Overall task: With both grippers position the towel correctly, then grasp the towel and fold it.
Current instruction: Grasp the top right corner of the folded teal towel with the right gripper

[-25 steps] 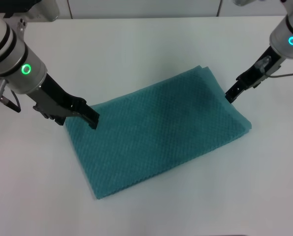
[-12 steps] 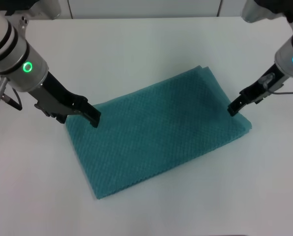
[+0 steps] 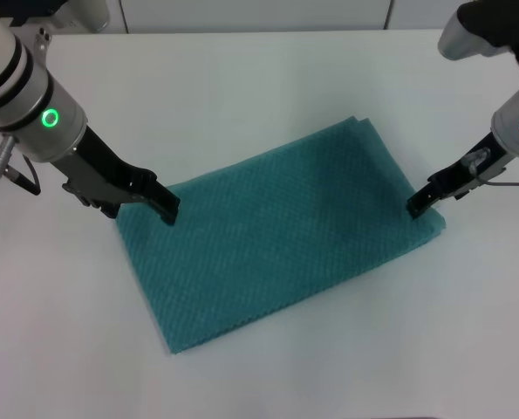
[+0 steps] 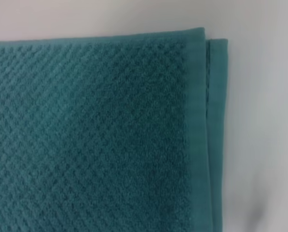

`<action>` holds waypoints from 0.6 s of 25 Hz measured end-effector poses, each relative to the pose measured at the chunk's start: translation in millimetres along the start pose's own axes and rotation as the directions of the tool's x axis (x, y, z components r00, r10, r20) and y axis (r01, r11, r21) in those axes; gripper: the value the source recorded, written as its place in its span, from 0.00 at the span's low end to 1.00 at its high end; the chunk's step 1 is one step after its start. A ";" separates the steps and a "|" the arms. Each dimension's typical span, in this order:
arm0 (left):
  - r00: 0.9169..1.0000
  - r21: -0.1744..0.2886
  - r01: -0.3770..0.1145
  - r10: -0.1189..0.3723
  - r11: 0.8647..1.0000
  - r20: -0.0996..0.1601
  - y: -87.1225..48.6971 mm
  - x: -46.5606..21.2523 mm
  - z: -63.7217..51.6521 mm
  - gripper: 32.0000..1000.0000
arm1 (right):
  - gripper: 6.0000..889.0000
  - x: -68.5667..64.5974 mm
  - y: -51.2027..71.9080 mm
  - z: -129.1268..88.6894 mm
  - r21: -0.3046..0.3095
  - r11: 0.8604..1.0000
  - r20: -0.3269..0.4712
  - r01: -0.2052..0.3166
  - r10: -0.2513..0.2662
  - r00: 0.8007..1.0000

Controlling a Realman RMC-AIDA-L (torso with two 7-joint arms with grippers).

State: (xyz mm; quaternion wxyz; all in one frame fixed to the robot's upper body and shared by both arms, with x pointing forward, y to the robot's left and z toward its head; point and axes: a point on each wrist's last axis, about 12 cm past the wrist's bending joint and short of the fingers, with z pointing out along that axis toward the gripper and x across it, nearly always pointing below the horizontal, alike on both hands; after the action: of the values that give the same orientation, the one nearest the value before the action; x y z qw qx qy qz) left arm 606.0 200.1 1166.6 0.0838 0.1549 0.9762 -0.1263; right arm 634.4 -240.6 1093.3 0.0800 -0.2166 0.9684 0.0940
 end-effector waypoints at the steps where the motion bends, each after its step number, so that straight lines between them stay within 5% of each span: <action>1: 1.000 0.000 0.000 0.000 1.000 0.000 0.0 0.0 0.0 0.91 | 0.96 0.9 0.1 0.9 -0.005 1.000 0.002 -0.005 0.005 1.000; 15: 1.000 -0.004 0.000 0.000 1.000 -0.001 0.4 0.1 0.0 0.91 | 0.96 4.4 5.1 11.4 -0.017 1.000 0.016 -0.015 0.015 1.000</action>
State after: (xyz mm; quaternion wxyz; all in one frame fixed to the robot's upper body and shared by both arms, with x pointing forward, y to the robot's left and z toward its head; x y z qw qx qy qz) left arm 606.1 200.6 1166.5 0.0839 0.1547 0.9765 -0.1244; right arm 629.5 -235.4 1082.2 0.0853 -0.2091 0.9685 0.1045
